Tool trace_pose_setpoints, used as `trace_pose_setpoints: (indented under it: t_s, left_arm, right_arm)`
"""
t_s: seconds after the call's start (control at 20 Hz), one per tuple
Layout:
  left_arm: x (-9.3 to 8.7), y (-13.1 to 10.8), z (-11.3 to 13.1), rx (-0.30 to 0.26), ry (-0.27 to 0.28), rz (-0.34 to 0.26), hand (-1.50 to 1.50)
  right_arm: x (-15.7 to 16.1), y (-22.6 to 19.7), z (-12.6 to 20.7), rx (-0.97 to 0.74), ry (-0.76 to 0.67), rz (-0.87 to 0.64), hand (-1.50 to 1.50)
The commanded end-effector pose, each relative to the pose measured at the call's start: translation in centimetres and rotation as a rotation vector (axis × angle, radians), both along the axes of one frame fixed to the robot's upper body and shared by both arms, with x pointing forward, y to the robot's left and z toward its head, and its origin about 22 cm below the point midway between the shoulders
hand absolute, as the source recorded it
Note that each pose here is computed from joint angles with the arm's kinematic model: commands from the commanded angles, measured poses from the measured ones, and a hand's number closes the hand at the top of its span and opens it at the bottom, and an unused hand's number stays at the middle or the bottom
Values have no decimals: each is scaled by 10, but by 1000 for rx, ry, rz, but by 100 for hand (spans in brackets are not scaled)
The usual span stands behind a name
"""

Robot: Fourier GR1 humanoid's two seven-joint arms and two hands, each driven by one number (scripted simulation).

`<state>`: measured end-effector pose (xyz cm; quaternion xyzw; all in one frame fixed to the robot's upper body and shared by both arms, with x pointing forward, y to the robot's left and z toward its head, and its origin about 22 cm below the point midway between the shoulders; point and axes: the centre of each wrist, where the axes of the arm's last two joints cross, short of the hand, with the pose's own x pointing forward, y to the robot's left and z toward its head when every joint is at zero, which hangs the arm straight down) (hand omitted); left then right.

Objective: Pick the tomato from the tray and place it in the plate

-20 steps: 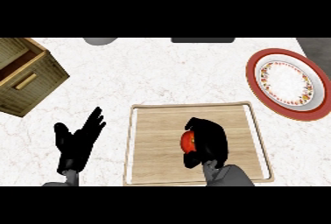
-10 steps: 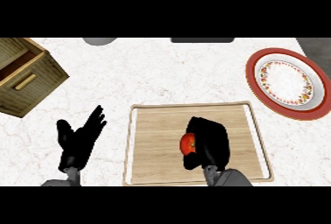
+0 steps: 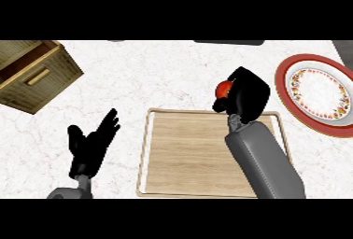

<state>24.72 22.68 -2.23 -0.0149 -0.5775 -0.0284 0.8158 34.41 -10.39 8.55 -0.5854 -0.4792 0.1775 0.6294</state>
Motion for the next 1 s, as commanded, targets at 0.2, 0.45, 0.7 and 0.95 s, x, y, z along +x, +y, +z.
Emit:
trace_pose_setpoints:
  t_s: [0.2,0.45,0.7,0.95]
  left_arm:
    - [-3,-4,-6,5,31,-24,0]
    - [-2,2,-3,-9,8,-13,0]
    - [5,-7,3,-11,18,-3,0]
    - [-2,11,2,-4,1,8,0]
  right_arm:
    - [53,-13,52,40,-295,-376,150]
    - [62,-33,48,98,-407,-489,150]
    - [65,-48,48,140,-564,-532,150]
    - [63,-107,2,30,-575,-623,150]
